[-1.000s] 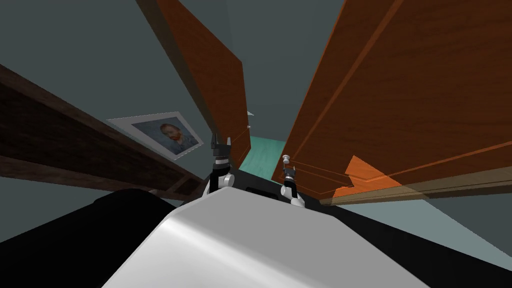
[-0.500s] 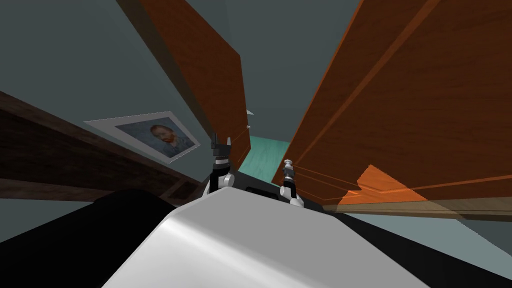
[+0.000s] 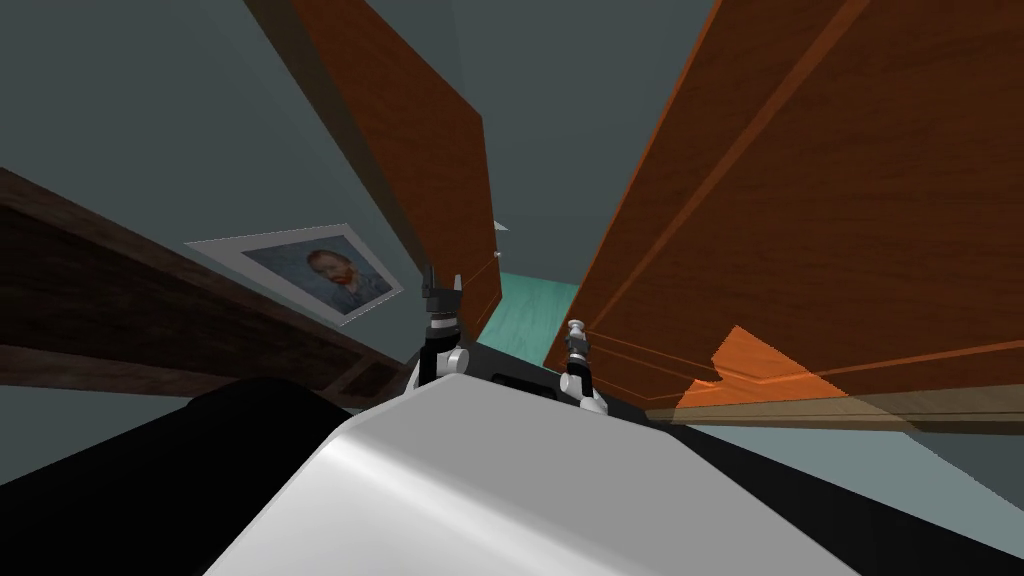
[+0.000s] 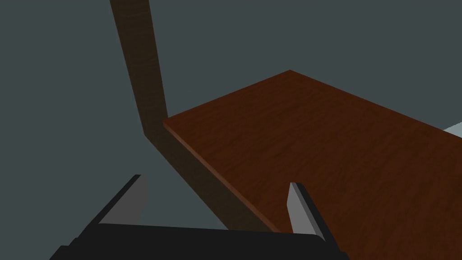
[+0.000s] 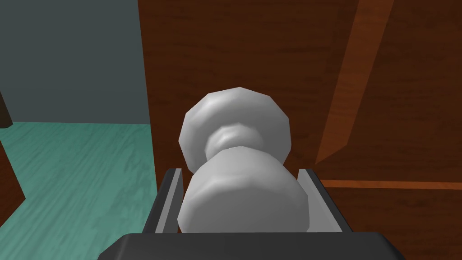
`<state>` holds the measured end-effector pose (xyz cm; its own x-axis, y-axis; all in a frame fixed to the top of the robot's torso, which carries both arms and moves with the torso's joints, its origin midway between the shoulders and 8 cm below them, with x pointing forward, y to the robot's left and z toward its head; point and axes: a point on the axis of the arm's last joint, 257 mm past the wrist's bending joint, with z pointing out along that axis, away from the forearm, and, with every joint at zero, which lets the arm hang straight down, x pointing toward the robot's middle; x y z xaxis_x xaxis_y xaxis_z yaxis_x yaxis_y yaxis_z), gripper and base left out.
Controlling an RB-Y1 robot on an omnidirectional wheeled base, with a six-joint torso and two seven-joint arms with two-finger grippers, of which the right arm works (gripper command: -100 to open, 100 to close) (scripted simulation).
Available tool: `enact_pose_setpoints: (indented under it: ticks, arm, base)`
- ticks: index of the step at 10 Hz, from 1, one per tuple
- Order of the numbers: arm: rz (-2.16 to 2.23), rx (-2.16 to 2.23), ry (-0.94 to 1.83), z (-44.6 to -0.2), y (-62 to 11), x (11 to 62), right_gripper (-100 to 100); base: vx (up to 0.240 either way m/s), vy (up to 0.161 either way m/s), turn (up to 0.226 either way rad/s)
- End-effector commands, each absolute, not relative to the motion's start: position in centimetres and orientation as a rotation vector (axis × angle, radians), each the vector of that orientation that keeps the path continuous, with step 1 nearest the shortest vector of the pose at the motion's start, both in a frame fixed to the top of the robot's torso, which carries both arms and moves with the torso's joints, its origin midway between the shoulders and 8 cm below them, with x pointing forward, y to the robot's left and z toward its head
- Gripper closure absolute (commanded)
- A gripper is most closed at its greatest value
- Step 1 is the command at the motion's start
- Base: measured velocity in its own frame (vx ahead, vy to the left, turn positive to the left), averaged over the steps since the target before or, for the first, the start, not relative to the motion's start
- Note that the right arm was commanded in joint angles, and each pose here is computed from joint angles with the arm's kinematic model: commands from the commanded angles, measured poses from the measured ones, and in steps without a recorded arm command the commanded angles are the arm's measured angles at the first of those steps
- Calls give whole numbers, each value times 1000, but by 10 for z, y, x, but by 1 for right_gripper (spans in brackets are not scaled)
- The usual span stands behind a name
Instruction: Push the door open
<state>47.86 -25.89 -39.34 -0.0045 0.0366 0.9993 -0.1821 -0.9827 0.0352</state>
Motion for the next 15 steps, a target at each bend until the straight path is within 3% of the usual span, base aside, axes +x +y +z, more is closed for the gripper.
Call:
enact_pose_setpoints:
  ticks: [1, 15]
  arm:
    - [2108, 2091, -164, -393, -267, 478, 100]
    - [2021, 2001, -297, -389, -342, 472, 100]
  base:
    - [102, 26, -15]
    - [143, 20, -34]
